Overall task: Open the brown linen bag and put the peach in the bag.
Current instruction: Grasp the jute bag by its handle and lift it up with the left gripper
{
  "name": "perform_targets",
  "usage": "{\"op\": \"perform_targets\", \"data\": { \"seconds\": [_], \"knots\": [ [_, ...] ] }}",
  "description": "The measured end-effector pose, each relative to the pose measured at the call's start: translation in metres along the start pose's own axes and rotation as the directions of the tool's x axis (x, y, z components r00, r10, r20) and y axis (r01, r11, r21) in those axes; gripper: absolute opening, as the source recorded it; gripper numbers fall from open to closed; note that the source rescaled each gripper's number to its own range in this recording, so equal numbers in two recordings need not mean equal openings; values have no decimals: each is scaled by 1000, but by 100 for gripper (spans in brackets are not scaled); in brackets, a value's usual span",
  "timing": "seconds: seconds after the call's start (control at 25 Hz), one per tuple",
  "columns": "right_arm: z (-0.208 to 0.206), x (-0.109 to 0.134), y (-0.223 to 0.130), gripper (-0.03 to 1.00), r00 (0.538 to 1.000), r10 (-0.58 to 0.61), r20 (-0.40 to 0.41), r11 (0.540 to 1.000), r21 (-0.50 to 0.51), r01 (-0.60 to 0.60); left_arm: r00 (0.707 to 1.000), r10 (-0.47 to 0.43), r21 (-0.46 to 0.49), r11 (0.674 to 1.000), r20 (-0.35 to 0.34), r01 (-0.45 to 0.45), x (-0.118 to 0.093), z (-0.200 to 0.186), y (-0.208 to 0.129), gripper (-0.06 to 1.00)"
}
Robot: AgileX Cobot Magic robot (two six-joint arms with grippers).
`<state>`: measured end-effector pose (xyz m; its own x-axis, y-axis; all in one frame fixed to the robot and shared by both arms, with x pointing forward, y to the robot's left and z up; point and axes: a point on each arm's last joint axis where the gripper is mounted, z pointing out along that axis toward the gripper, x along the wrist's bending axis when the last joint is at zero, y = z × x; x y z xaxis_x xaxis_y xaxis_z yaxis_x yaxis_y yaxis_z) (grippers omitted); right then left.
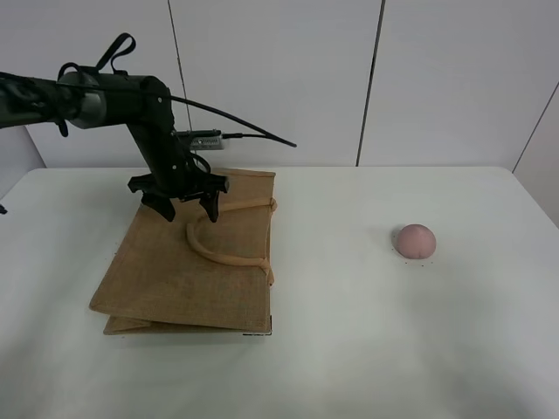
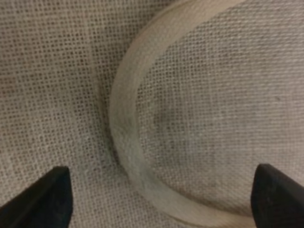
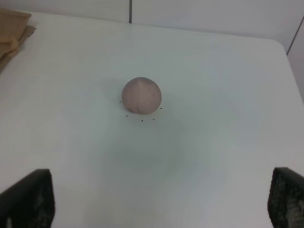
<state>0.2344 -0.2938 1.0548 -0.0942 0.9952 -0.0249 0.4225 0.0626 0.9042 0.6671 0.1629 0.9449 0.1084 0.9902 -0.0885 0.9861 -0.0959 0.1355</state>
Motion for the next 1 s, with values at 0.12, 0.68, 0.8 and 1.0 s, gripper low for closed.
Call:
{"op": "perform_targets", "data": {
  "seconds": [0.12, 0.68, 0.8, 1.0],
  "knots": [
    [0, 0, 0, 100, 1000, 0, 0, 1000, 0, 0, 999, 14, 13, 1000, -29, -13, 3, 12, 1, 99],
    [0, 0, 0, 100, 1000, 0, 0, 1000, 0, 0, 999, 15, 34, 999, -39, -14, 5, 45, 2, 99],
    [0, 0, 0, 100, 1000, 0, 0, 1000, 0, 0, 999, 15, 37, 999, -40, -13, 6, 53, 2, 98],
    [0, 0, 0, 100, 1000, 0, 0, 1000, 0, 0, 999, 14, 49, 999, -43, -12, 7, 63, 1, 87]
  ]
}}
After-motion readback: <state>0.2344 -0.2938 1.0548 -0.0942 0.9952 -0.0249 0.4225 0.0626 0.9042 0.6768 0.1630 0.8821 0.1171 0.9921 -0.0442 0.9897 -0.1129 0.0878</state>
